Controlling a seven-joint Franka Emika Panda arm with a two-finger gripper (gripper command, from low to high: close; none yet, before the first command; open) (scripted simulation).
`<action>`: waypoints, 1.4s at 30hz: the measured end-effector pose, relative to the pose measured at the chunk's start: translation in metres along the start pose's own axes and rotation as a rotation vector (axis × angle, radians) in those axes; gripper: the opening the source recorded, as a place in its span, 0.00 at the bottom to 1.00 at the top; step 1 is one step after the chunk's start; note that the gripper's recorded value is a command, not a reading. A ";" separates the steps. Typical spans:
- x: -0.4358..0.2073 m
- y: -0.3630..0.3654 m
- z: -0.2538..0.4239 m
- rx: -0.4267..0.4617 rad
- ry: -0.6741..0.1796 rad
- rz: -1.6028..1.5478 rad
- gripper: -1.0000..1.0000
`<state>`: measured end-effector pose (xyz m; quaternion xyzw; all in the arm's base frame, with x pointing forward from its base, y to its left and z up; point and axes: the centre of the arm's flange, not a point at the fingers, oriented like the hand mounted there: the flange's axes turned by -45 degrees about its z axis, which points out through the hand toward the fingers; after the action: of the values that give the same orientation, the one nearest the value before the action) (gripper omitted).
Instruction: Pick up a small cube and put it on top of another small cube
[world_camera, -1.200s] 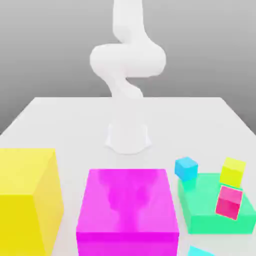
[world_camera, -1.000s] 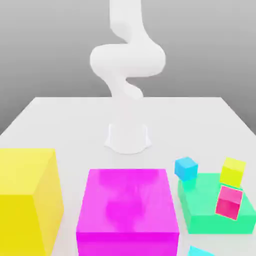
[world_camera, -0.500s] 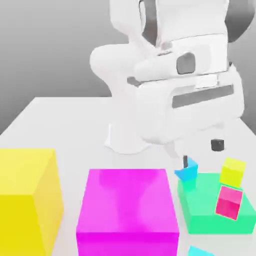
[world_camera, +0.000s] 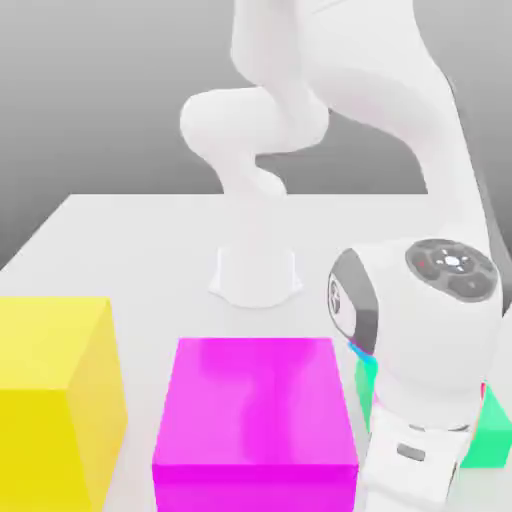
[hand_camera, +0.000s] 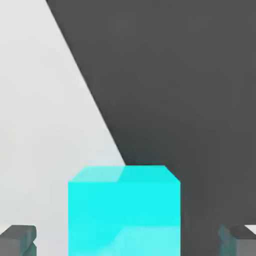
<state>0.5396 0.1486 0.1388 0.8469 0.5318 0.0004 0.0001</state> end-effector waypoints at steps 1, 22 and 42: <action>0.000 0.000 0.000 0.000 0.000 0.000 0.00; -0.019 -0.117 -0.140 0.050 0.034 -0.007 0.00; -0.095 -0.240 -0.114 0.002 -0.001 -0.002 1.00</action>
<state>0.2820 0.1675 0.2522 0.8463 0.5327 -0.0006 -0.0003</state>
